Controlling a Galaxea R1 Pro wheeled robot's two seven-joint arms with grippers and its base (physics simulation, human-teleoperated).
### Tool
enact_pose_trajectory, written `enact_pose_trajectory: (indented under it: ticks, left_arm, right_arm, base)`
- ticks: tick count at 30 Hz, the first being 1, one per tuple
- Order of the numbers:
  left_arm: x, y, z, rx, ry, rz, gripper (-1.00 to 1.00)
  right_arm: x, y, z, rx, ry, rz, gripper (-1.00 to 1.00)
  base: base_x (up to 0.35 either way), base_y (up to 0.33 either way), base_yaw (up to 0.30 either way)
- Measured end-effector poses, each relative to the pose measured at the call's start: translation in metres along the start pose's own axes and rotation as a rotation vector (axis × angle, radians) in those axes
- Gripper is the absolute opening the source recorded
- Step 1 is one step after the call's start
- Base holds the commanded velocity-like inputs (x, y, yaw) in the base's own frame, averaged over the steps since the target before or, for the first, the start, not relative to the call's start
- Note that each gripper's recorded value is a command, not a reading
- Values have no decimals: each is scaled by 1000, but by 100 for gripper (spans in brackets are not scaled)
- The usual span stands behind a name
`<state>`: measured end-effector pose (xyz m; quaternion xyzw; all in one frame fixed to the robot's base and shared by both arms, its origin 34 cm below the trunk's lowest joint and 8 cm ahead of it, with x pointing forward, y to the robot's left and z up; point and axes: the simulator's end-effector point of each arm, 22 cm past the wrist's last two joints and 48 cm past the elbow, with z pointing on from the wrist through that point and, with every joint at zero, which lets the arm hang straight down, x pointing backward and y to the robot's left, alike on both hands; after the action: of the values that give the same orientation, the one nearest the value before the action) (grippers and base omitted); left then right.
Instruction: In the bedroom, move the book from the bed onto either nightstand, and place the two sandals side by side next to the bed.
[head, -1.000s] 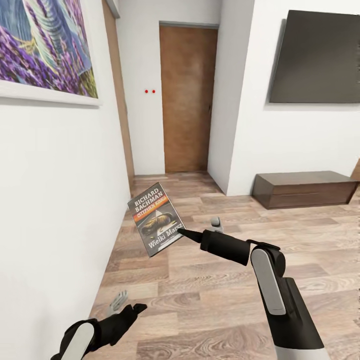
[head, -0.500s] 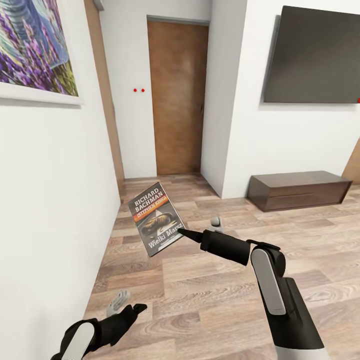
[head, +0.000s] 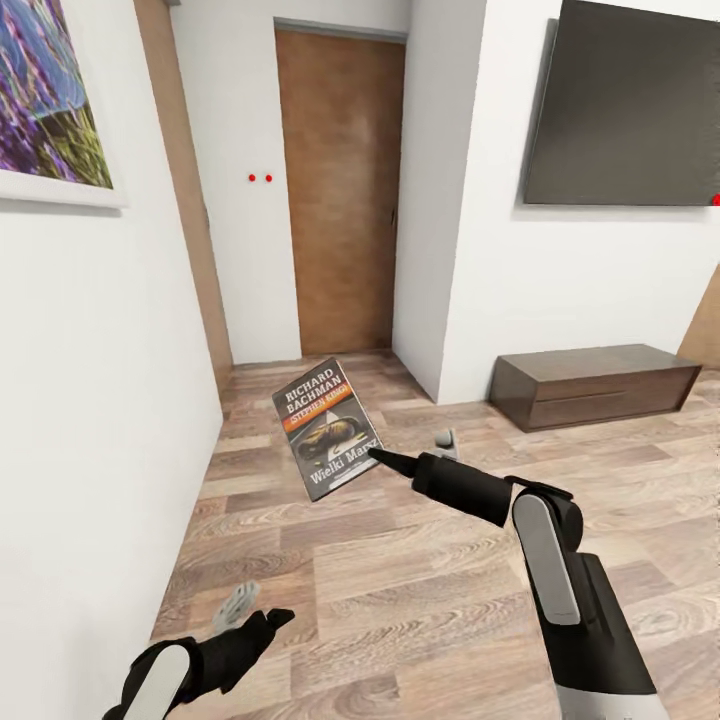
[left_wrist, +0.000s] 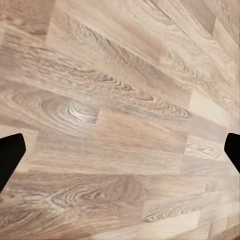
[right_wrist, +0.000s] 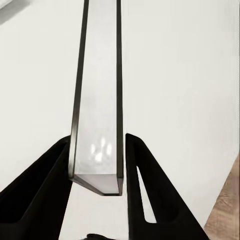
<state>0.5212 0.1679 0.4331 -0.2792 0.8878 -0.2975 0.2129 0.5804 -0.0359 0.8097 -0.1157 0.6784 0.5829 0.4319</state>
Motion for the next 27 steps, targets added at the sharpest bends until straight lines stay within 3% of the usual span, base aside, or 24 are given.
enact_pose_trajectory:
  ticks: [1,5,6,7,8,9,13,27]
  left_arm:
    - [1,2,1,-5,2,0,100]
    - [0,5,1,-18,1,10,100]
    - [-8,9,1,-48,-27,51,100]
    - [-11,8,1,-49,-34,58,100]
    - [-13,7,1,-47,-39,65,100]
    - [-15,6,1,-43,-44,70,100]
    - [-23,-1,0,-17,-61,88,100]
    - [-39,-19,0,26,-109,140,100]
  right_arm:
    - [-12,-11,-14,29,-32,1,-100]
    - [-24,-28,-33,80,-57,-11,-100]
    - [-31,-42,-55,118,-54,-23,-100]
    - [-57,-67,-89,206,-139,-31,-100]
    - [-63,-74,-100,234,-158,-34,-100]
    - [-65,-71,-102,215,-165,-20,-100]
    - [-72,-82,-121,254,-197,-16,-100]
    - [-82,-99,-155,323,-235,-16,-100]
  base:
    - [327,1,-235]
    - [327,0,-248]
    - [327,0,-260]
    - [327,0,-260]
    - [327,0,-261]
    - [327,0,-261]
    - [327,0,-262]
    - [327,0,-263]
